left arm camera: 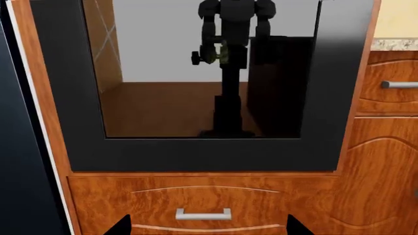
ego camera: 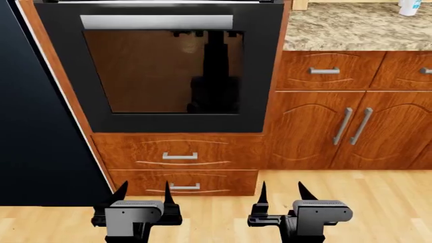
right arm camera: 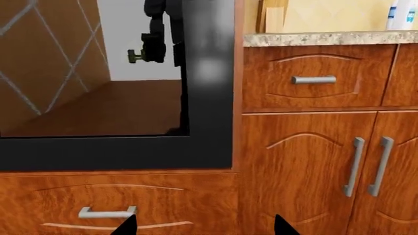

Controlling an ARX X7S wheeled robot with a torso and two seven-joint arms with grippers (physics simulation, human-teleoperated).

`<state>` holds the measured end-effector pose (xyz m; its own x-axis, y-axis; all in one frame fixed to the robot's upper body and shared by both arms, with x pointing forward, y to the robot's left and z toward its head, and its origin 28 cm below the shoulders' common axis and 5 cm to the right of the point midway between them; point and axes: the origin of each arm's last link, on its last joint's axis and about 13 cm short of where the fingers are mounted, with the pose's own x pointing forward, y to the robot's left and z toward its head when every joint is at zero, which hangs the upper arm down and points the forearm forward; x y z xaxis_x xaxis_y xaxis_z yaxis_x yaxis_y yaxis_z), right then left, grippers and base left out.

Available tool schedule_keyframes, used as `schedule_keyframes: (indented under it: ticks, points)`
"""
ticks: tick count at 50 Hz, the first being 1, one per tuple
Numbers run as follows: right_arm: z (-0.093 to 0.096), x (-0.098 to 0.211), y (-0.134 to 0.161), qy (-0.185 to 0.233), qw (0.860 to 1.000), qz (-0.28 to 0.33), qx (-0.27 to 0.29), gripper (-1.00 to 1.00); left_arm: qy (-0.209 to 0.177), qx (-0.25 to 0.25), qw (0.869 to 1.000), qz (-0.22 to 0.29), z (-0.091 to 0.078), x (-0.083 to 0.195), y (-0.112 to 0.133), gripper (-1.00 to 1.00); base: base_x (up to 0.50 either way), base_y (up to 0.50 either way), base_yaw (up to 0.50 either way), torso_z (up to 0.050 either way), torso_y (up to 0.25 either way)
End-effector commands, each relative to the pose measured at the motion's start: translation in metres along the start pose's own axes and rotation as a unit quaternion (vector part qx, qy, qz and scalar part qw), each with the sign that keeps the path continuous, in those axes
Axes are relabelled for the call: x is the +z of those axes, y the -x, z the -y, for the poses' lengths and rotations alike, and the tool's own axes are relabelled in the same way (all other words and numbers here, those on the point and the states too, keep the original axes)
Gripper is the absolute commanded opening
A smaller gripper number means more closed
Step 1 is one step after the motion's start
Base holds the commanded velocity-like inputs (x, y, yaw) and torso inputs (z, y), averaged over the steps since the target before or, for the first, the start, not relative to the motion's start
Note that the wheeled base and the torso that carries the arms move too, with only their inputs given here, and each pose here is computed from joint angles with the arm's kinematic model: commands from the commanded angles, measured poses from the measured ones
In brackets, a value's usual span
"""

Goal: Open the oven door

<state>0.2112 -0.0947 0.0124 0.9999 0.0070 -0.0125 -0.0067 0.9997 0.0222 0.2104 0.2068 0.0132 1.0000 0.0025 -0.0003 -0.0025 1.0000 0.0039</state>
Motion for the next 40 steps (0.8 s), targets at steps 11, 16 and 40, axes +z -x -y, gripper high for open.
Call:
schedule_keyframes:
  ticks: [11,16,40]
  points:
    - [-0.0006,0.0101,0.0060,-0.002,0.998,0.040,0.044,1.00,0.003,-0.006,1.000,0.001,0.0019,0.0004,0.0009,1.00,0.34,-0.26,0.00,0.000,0.000]
    - [-0.0003,0.0095,0.0062,0.005,0.998,0.041,0.042,1.00,0.003,-0.006,1.000,0.001,0.0018,0.0001,0.0008,1.00,0.50,-0.02,0.00,0.000,0.000]
    - [-0.0019,0.0084,0.0060,-0.009,0.999,0.012,0.046,1.00,0.003,-0.008,1.000,0.004,0.0019,0.0019,0.0007,1.00,0.43,-0.22,0.00,0.000,0.001]
